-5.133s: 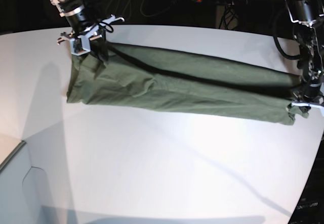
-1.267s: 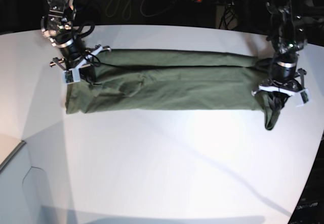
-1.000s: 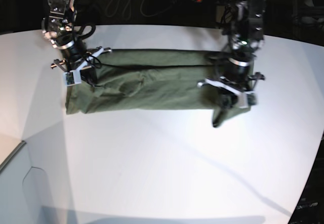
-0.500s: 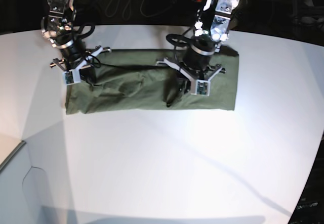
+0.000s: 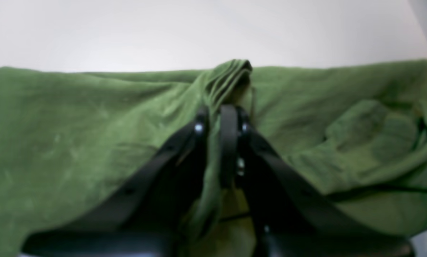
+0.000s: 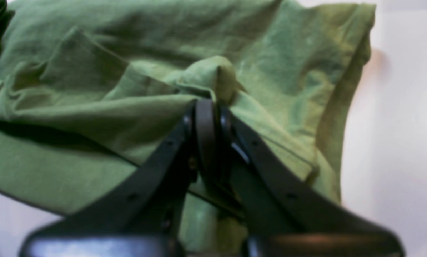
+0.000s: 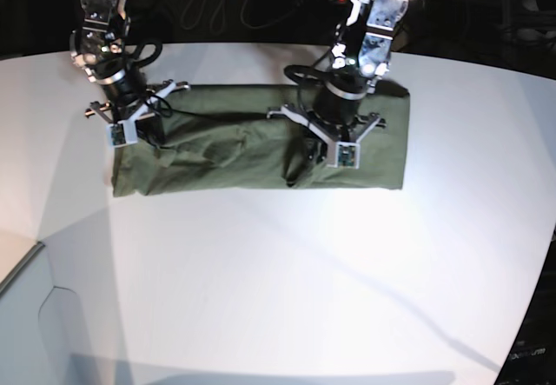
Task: Layout the t-shirt on the table in an organized manner, then fold the t-shirt properly
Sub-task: 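Carry the left gripper's end of the strip toward the right gripper, then lower the folded end onto the strip and press it flat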
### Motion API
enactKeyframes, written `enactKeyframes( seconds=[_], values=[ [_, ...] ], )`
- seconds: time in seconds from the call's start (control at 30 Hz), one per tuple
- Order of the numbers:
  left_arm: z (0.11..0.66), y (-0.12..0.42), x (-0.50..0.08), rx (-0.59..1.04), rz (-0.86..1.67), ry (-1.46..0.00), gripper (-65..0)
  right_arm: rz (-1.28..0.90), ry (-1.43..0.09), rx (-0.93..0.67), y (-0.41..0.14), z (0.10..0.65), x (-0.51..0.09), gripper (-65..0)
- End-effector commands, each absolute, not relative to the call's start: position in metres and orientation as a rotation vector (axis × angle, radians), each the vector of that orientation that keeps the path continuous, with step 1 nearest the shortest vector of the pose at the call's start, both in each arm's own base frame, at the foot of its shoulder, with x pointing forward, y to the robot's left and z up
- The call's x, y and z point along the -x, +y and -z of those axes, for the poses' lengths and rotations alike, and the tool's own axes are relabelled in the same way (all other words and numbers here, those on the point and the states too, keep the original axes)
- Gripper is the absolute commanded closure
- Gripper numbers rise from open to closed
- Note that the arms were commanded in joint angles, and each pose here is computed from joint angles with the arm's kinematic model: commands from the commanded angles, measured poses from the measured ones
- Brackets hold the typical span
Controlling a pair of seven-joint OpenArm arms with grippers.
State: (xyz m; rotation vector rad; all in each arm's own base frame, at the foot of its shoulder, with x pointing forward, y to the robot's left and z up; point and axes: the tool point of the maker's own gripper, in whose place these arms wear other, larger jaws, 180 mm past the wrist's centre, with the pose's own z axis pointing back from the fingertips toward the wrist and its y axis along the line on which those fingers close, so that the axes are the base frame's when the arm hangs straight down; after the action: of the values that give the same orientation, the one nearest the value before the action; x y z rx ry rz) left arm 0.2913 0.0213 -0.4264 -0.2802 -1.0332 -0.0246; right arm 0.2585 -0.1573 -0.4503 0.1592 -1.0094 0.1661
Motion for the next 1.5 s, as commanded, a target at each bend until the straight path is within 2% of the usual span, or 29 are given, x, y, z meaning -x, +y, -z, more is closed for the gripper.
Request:
enactKeyframes(
  seconds=[0.0, 0.23, 0.53, 0.7, 0.8, 0.93, 1.0, 1.17, 1.33, 1.47],
  values=[
    [0.409, 0.013, -0.303, 0.305, 0.024, -1.093, -0.3, -0.162, -1.066, -0.163, -0.159, 0.437, -0.267, 0.0],
    [0.405, 0.007, -0.307, 0.320, 0.011, -1.100, -0.3, -0.162, -1.065, -0.164, -0.159, 0.437, -0.266, -12.7],
    [0.408, 0.005, -0.313, 0.321, 0.013, -1.095, -0.3, -0.162, -1.065, -0.164, -0.159, 0.437, -0.266, -15.4],
    [0.411, 0.005, -0.312, 0.322, 0.014, -1.084, -1.1, -0.178, -1.103, -0.145, -0.162, 0.423, -0.272, -21.0],
    [0.412, 0.005, -0.310, 0.321, 0.013, -1.078, -7.0, -0.190, -1.131, -0.131, -0.163, 0.412, -0.277, -25.8],
    [0.411, 0.002, -0.308, 0.331, 0.018, -1.081, -23.1, -0.200, -1.152, -0.118, -0.165, 0.403, -0.277, -30.1],
    [0.409, -0.006, -0.305, 0.348, 0.039, -1.082, -27.3, -0.204, -1.160, -0.114, -0.165, 0.399, -0.279, -31.0],
    [0.392, -0.012, -0.305, 0.370, 0.052, -1.123, -28.0, -0.204, -1.164, -0.113, -0.165, 0.398, -0.280, -31.4],
    [0.337, -0.005, -0.307, 0.389, 0.026, -1.257, -28.0, -0.205, -1.167, -0.113, -0.165, 0.397, -0.281, -31.5],
    [0.331, 0.029, -0.312, 0.315, 0.017, -1.288, -28.0, -0.204, -1.169, -0.113, -0.165, 0.397, -0.282, -31.5]
  ],
)
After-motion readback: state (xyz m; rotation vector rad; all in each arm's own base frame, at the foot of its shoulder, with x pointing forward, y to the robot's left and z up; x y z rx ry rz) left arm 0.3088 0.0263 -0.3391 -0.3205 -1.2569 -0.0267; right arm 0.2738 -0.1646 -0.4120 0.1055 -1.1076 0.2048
